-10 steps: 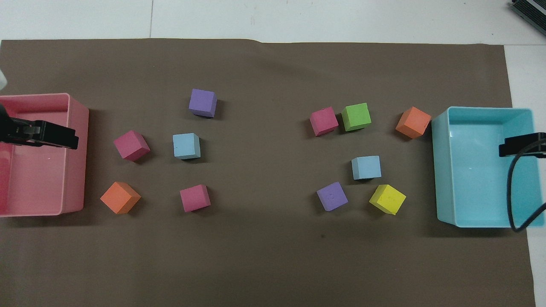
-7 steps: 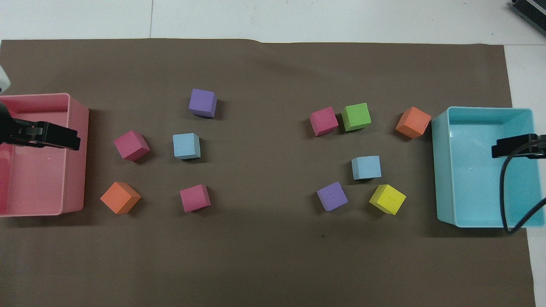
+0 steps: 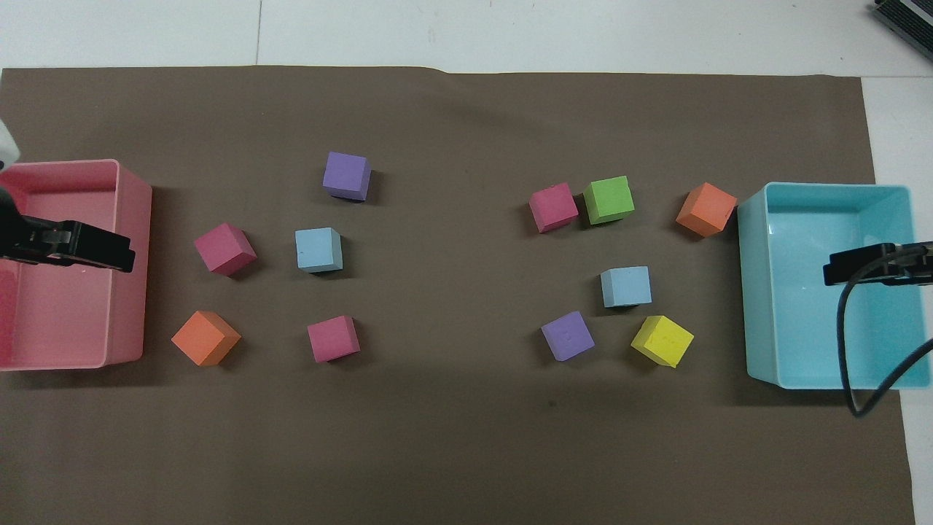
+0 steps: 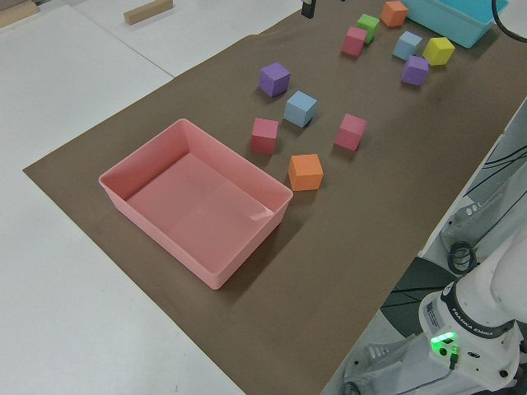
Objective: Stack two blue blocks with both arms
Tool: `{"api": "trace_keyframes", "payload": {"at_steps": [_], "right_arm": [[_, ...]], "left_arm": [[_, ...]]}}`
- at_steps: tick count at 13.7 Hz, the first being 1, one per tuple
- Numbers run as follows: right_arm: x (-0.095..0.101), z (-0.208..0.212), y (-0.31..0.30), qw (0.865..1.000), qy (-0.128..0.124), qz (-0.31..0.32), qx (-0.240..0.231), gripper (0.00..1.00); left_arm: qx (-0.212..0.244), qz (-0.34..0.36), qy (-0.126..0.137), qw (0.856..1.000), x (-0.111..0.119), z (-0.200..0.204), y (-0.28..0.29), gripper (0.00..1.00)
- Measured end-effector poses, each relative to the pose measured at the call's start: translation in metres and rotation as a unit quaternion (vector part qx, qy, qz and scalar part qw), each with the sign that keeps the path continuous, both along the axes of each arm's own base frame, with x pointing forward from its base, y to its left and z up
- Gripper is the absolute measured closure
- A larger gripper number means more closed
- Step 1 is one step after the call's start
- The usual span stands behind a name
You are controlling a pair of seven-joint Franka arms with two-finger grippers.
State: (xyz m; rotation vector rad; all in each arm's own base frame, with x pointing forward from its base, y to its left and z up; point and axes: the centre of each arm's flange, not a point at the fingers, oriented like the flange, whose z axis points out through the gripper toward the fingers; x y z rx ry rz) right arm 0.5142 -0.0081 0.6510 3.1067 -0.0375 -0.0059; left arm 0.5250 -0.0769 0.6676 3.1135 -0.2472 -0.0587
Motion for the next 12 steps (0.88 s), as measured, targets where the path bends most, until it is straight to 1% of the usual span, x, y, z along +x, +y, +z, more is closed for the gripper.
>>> {"api": "trace_keyframes", "payload": {"at_steps": [12], "right_arm": [[-0.004, 0.003, 0.002, 1.000, -0.001, 0.002, 0.003, 0.00]], "left_arm": [[0.000, 0.005, 0.002, 1.000, 0.001, 0.000, 0.013, 0.00]]}}
